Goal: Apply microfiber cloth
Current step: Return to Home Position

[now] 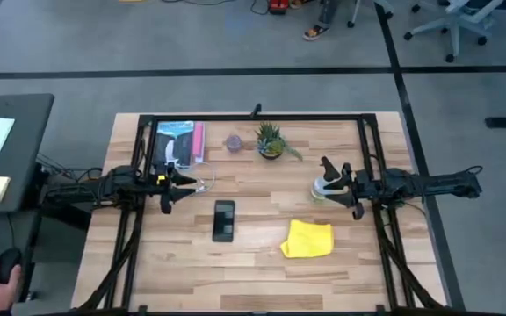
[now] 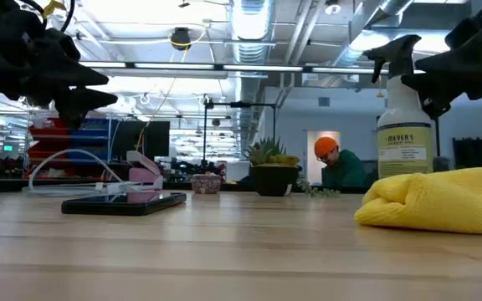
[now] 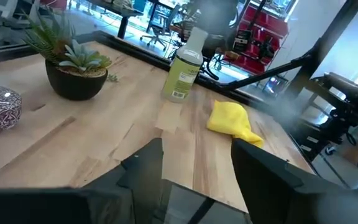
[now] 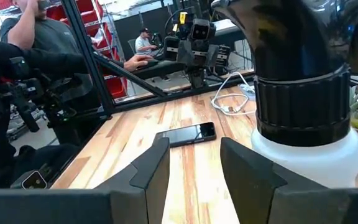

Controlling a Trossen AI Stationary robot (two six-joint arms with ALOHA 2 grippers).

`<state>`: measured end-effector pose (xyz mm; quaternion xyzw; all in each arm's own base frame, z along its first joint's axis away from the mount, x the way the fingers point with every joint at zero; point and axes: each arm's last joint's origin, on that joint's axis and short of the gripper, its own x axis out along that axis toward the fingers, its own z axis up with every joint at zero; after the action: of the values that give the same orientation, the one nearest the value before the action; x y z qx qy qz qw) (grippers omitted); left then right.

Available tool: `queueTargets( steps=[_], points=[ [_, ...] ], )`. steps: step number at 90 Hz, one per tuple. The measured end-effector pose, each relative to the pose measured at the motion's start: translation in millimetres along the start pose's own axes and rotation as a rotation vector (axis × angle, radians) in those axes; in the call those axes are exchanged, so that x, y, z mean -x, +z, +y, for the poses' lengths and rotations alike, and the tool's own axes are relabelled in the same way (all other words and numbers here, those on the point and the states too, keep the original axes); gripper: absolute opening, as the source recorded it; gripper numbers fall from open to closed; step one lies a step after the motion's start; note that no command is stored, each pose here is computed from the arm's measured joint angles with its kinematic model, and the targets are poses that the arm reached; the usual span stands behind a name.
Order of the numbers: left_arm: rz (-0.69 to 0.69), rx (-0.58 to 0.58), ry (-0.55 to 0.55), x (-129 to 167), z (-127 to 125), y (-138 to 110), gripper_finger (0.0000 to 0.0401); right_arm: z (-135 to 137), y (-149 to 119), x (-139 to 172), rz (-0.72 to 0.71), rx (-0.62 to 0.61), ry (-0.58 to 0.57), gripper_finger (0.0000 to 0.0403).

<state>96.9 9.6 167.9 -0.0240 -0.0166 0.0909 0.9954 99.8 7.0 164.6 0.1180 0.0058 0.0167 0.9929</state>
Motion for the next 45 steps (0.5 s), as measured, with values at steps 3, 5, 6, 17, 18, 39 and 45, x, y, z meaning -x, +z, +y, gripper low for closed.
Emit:
queueTargets(
  steps=[3, 5, 6, 17, 18, 39, 45],
  points=[
    [0.0, 0.001, 0.001, 0.0, 0.1, 0.0, 0.0169, 0.0, 0.0, 0.0, 0.0, 0.0, 0.0, 0.0132],
    [-0.001, 0.001, 0.003, 0.0, 0.3, 0.1, 0.0169, 0.0, 0.0, 0.0, 0.0, 0.0, 0.0, 0.0132],
    [-0.001, 0.001, 0.004, 0.0, 0.4, 0.1, 0.0169, 0.0, 0.0, 0.0, 0.0, 0.0, 0.0, 0.0132],
    [-0.001, 0.001, 0.016, -0.1, 1.5, 0.1, 0.0169, 0.0, 0.0, 0.0, 0.0, 0.0, 0.0, 0.0132],
    [-0.002, 0.001, 0.017, -0.1, 1.6, 0.1, 0.0169, 0.0, 0.0, 0.0, 0.0, 0.0, 0.0, 0.0132],
    [-0.002, 0.001, 0.019, -0.1, 1.8, 0.1, 0.0169, 0.0, 0.0, 0.0, 0.0, 0.0, 0.0, 0.0132],
    [-0.002, 0.001, 0.019, -0.1, 1.8, 0.2, 0.0169, 0.0, 0.0, 0.0, 0.0, 0.0, 0.0, 0.0132]
  ],
)
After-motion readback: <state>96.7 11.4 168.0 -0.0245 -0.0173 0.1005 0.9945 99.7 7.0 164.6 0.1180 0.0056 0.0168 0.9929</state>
